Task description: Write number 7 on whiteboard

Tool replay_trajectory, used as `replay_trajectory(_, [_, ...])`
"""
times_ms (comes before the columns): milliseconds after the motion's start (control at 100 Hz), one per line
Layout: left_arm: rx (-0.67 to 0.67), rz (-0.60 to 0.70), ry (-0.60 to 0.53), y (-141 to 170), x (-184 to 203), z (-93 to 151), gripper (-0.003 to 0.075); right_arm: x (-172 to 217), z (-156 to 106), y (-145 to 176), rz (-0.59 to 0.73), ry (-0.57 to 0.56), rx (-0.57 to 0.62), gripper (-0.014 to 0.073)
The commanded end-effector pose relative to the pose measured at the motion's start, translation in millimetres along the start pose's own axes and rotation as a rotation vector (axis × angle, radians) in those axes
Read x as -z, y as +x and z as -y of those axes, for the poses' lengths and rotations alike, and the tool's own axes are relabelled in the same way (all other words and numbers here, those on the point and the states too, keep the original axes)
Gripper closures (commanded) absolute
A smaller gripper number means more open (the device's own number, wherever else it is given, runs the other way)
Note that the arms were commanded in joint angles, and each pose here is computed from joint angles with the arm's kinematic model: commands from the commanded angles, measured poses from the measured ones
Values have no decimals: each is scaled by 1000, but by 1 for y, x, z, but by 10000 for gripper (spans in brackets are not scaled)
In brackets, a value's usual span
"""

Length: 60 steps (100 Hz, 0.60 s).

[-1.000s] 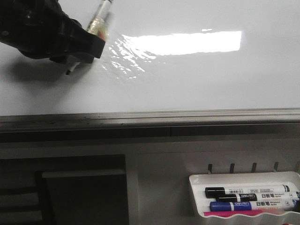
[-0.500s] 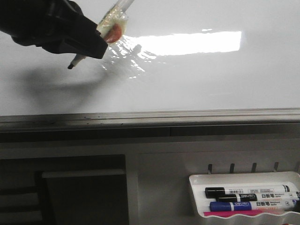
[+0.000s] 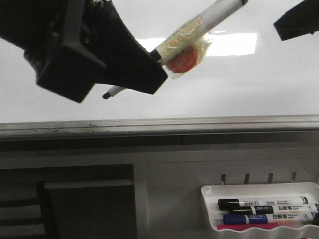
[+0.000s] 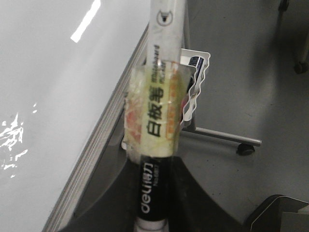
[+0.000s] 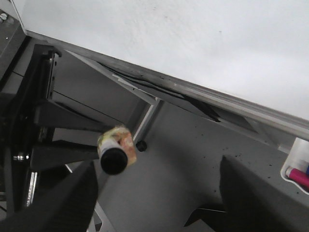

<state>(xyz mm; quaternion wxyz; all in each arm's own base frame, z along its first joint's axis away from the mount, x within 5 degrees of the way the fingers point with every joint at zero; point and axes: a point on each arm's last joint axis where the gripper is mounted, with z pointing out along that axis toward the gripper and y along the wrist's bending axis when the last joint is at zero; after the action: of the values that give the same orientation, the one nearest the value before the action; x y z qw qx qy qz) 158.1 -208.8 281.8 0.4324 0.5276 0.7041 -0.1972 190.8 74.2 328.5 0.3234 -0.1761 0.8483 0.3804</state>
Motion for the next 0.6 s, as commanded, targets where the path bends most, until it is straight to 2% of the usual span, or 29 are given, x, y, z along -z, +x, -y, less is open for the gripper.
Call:
replay_trajectory(0, [-9, 83, -48, -17, 11, -4, 741, 2, -10, -16, 38, -79, 16, 127])
replay_trajectory(360, [-16, 85, -55, -17, 11, -4, 741, -28, -24, -25, -58, -187, 78, 133])
replay_trajectory(590, [-28, 92, -72, -18, 11, -6, 741, -38, -20, -27, -107, -219, 76, 302])
